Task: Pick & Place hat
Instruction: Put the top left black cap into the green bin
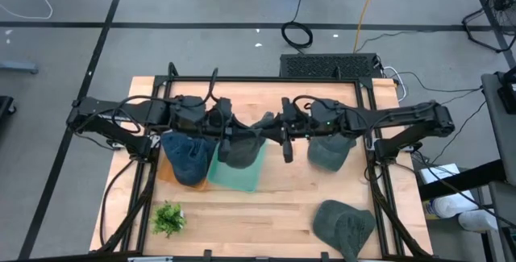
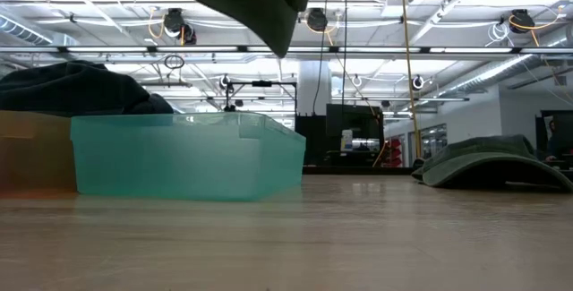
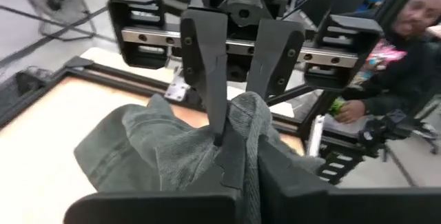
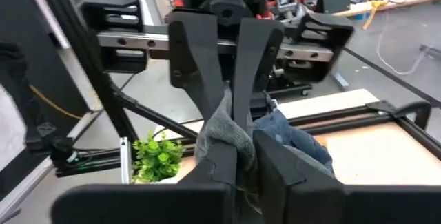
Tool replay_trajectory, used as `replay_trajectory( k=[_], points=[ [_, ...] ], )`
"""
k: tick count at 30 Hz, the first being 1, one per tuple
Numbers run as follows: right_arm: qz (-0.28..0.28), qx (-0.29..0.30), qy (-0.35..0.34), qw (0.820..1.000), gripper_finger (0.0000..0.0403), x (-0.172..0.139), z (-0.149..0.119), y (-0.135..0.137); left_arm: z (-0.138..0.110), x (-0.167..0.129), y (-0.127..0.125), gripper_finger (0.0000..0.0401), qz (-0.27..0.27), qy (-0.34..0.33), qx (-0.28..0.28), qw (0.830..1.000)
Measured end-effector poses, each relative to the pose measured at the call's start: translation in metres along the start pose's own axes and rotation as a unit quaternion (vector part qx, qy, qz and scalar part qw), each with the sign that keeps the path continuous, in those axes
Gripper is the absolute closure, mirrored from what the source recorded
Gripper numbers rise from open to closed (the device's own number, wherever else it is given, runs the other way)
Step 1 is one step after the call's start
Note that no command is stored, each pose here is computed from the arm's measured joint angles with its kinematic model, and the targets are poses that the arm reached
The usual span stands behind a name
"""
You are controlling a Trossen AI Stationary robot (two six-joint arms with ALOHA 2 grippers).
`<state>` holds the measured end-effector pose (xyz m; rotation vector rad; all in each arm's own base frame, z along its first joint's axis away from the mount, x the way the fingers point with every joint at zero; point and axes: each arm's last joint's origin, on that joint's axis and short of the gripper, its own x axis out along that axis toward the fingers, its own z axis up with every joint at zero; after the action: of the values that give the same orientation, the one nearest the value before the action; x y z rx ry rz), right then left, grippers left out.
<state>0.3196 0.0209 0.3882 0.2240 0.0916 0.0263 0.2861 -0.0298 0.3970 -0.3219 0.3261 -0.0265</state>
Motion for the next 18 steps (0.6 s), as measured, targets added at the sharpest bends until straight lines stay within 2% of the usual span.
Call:
replay_trajectory(
  k=[6, 11, 18],
  points=[
    [0.009, -0.006, -0.003, 1.0, 0.0319, -0.003, 0.003, 0.001, 0.007, -0.003, 0.001, 0.0397, -0.06, -0.012, -0.002, 0.998],
    [0.083, -0.004, -0.012, 0.996, 0.0273, -0.017, 0.015, 0.007, 0.006, -0.013, 0.003, 0.0398, -0.11, 0.025, -0.026, 0.993],
    [0.143, 0.0, -0.042, 0.989, 0.0254, -0.052, 0.035, 0.017, 0.006, -0.028, 0.007, 0.0399, -0.148, 0.055, -0.015, 0.987]
  ],
)
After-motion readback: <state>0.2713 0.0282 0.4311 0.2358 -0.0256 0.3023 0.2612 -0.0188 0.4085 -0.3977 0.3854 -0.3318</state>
